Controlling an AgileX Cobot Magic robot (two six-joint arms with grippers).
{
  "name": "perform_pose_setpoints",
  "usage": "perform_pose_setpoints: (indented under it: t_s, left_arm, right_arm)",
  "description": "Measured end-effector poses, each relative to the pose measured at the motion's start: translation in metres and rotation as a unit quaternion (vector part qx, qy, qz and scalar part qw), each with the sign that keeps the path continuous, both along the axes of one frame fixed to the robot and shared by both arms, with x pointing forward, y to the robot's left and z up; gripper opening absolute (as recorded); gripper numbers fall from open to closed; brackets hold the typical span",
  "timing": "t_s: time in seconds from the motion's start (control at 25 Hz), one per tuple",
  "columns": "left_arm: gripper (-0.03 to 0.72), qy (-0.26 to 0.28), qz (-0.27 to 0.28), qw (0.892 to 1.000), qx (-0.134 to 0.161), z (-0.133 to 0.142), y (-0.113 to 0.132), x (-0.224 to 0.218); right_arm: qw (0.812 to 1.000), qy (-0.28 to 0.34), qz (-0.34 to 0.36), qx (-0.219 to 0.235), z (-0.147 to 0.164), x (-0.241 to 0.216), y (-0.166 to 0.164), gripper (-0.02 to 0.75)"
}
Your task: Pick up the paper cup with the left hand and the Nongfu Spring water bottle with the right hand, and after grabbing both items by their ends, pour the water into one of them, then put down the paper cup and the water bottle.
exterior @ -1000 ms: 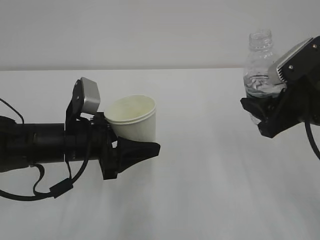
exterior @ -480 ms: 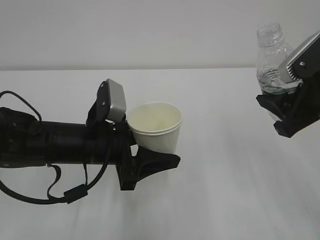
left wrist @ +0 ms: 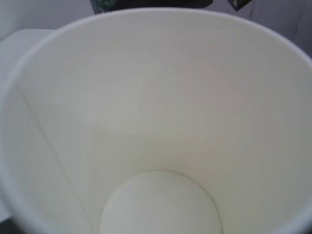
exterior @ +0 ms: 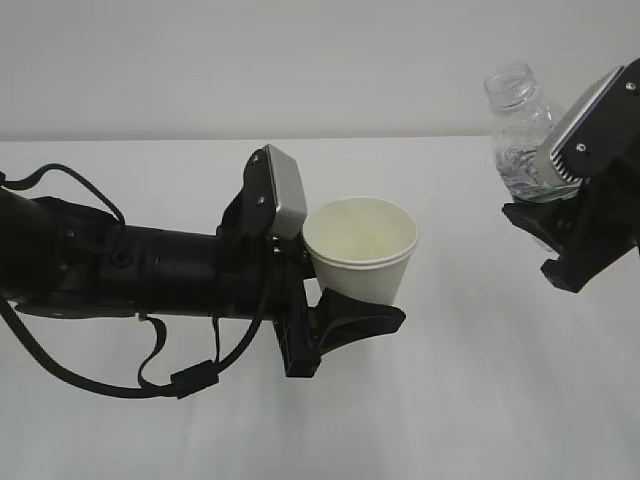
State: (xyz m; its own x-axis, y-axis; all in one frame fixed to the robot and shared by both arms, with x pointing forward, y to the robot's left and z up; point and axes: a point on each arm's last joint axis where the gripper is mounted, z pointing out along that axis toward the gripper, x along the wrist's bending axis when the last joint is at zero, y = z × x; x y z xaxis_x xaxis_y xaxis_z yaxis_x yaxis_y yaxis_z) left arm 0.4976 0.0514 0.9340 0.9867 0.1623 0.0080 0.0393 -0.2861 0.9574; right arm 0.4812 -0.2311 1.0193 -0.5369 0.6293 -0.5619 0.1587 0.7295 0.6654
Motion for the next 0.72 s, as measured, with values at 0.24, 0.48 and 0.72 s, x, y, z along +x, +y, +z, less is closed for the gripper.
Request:
perform_pose_setpoints:
  t_s: [0.24, 0.48, 0.72]
  left_arm:
    - [0.465, 0.008, 0.02, 1.0, -0.01, 0.0022, -0.0035, 0.0015]
    - [0.464, 0.012, 0.022, 1.0, -0.012, 0.0024, -0.0035, 0.0018]
    - [0.464, 0.022, 0.024, 0.999, -0.014, 0.0025, -0.0046, 0.0008]
  right_arm:
    - [1.0, -0.005, -0.009, -0.008, 0.0058, 0.003, -0.0015, 0.47]
    - [1.0, -0.012, -0.005, -0.02, 0.0094, 0.0049, -0.0018, 0.47]
    - [0.999, -0.025, 0.019, -0.041, 0.0103, 0.0049, 0.0001, 0.47]
